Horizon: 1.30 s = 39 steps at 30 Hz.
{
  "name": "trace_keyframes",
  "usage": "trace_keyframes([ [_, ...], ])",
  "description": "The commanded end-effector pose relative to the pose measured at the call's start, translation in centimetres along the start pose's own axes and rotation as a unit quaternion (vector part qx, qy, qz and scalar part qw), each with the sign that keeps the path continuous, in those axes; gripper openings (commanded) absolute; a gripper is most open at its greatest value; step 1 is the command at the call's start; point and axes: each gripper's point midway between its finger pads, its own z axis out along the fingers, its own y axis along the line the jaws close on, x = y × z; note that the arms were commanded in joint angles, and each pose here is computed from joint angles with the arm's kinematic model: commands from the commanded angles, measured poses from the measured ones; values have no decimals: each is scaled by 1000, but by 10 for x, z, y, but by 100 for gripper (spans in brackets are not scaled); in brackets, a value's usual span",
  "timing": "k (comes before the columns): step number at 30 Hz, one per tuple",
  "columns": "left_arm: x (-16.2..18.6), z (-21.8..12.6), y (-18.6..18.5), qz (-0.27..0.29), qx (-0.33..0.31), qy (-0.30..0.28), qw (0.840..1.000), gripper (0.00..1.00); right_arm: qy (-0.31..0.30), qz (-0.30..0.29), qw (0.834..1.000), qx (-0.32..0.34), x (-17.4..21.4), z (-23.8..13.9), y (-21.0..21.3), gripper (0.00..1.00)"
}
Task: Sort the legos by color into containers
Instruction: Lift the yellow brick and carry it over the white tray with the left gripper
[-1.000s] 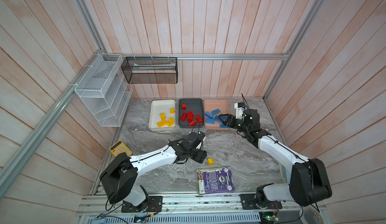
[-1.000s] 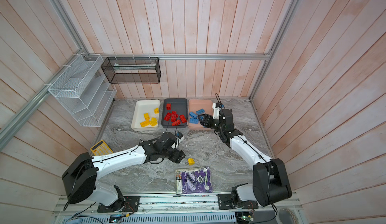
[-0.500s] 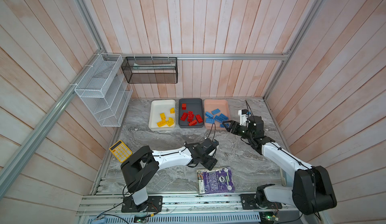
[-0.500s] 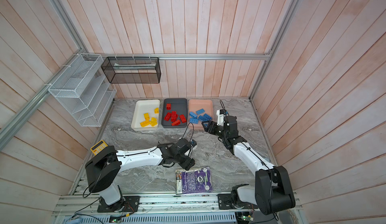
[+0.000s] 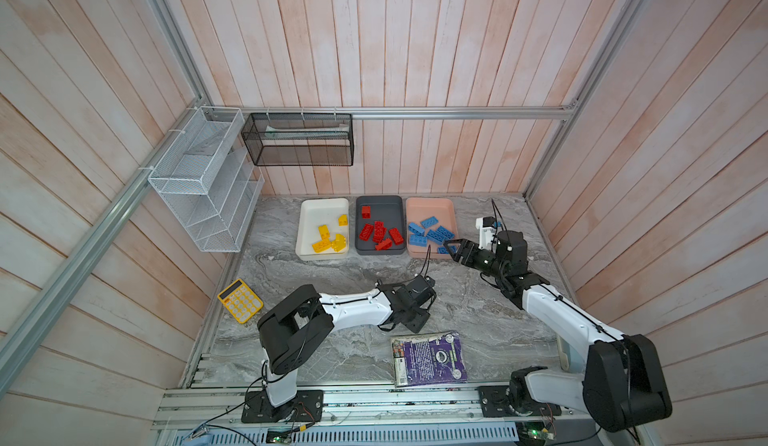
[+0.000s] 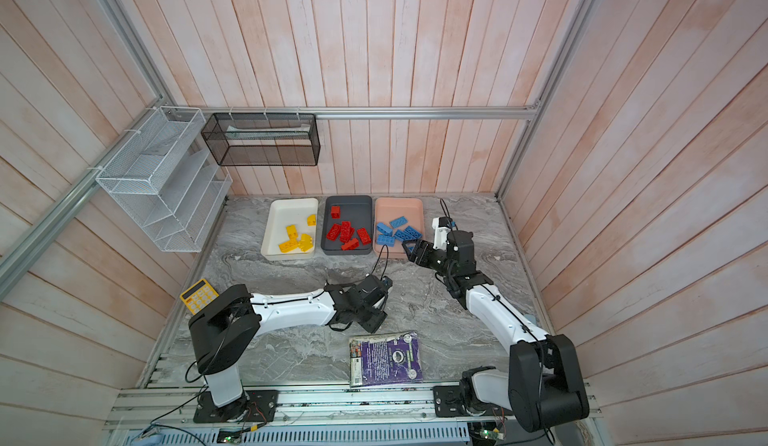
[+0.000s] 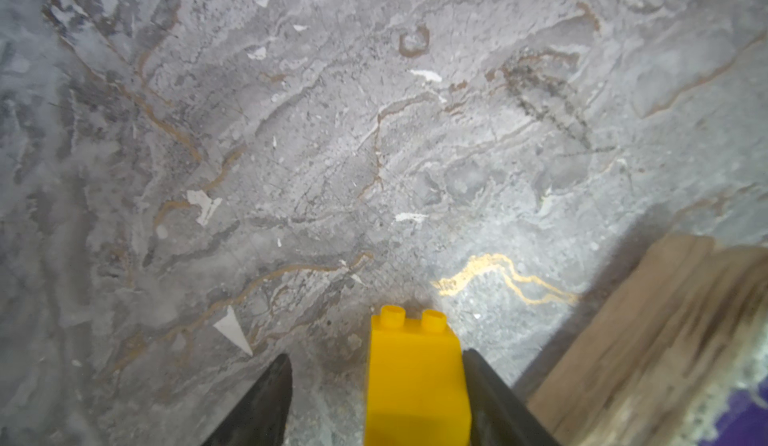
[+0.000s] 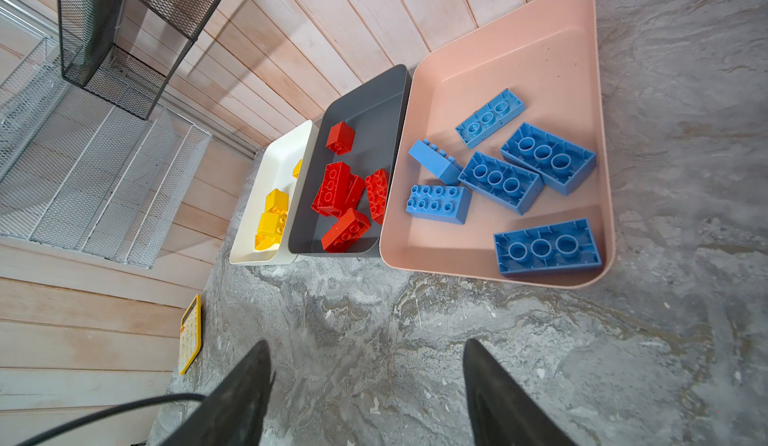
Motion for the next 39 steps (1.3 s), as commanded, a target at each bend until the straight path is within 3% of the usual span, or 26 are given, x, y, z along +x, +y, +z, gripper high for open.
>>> trace_keyframes([
  [1, -7, 3, 8, -1, -18, -2, 1000, 61, -6, -7, 1000, -5, -2, -5, 2, 73],
  [4, -8, 3, 8, 0, -15, 0, 1000, 57, -8, -9, 1000, -3, -3, -6, 2, 73],
  [12, 7, 7, 5, -11, -3, 18, 1000, 57, -11, -9, 1000, 6, -4, -7, -1, 73],
  [22, 5, 8, 1, -30, 10, 10, 999, 32, -21, -11, 1000, 10, -7, -10, 0, 73],
  [31, -16, -18, 18, -62, 9, -28, 998, 25, -36, -15, 999, 17, -11, -14, -2, 73],
  [39, -47, -60, 102, -138, -31, -73, 987, 25, -75, -14, 997, -2, -10, -25, 14, 71],
])
